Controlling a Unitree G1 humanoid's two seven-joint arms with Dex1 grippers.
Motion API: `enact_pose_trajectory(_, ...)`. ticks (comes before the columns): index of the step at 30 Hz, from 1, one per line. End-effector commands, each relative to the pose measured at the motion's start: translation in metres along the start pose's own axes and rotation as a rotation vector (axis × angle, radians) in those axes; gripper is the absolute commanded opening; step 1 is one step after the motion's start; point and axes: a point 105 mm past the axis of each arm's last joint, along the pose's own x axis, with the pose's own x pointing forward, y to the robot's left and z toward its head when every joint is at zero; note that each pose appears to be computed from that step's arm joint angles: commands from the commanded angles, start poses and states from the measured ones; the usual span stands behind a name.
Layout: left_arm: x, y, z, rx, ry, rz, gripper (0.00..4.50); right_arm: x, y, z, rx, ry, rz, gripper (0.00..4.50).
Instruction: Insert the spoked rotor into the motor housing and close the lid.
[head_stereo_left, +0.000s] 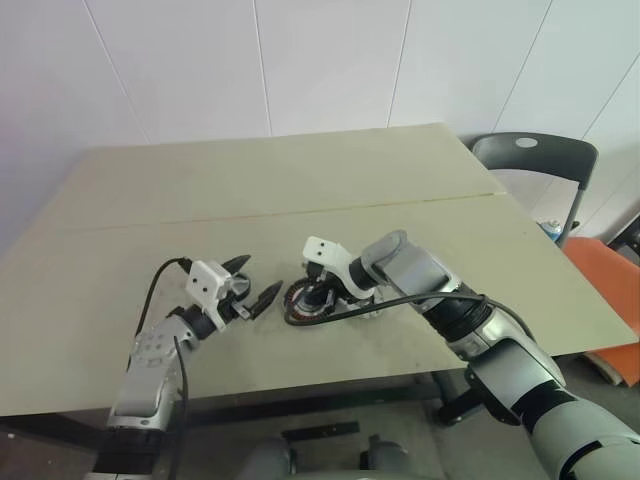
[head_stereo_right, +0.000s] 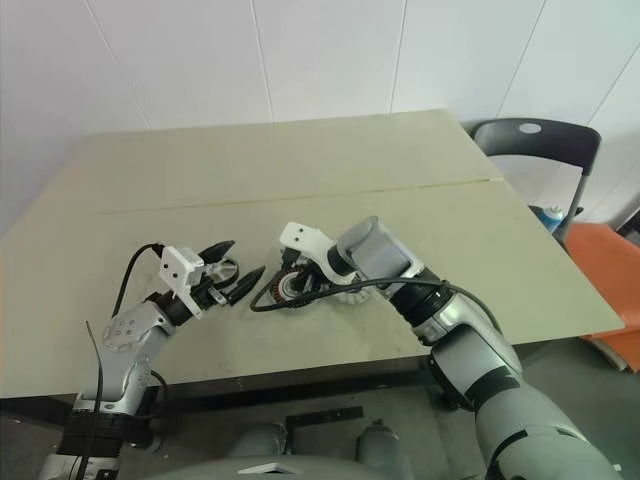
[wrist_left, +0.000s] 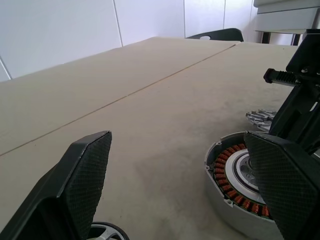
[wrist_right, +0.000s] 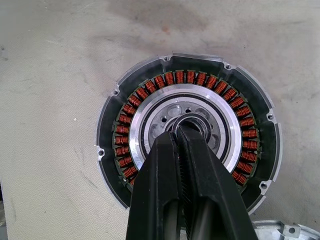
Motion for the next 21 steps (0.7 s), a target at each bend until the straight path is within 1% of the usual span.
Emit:
enact_pose_trajectory(1, 0.001, 0.002, 0.01, 0.03, -0.031, -0.001, 4.5, 0.01, 0.012, -0.021, 0.051, 0.068, 0.08, 0.04)
enact_pose_trajectory(10, 0.001, 0.002, 0.01, 0.03, -0.03, 0.001, 4.5, 0.012, 0.016, -0.023, 0.047, 0.078, 0.094, 0.04)
enact_pose_trajectory(17, 0.001, 0.002, 0.011, 0.032, -0.031, 0.003, 4.5, 0.016, 0.002, -0.024, 0.016, 0.077, -0.003, 0.04)
enact_pose_trajectory(21, 0.001, 0.002, 0.01, 0.033, -0.031, 0.003, 4.5, 0.018, -0.001, -0.024, -0.004, 0.076, -0.028, 0.04)
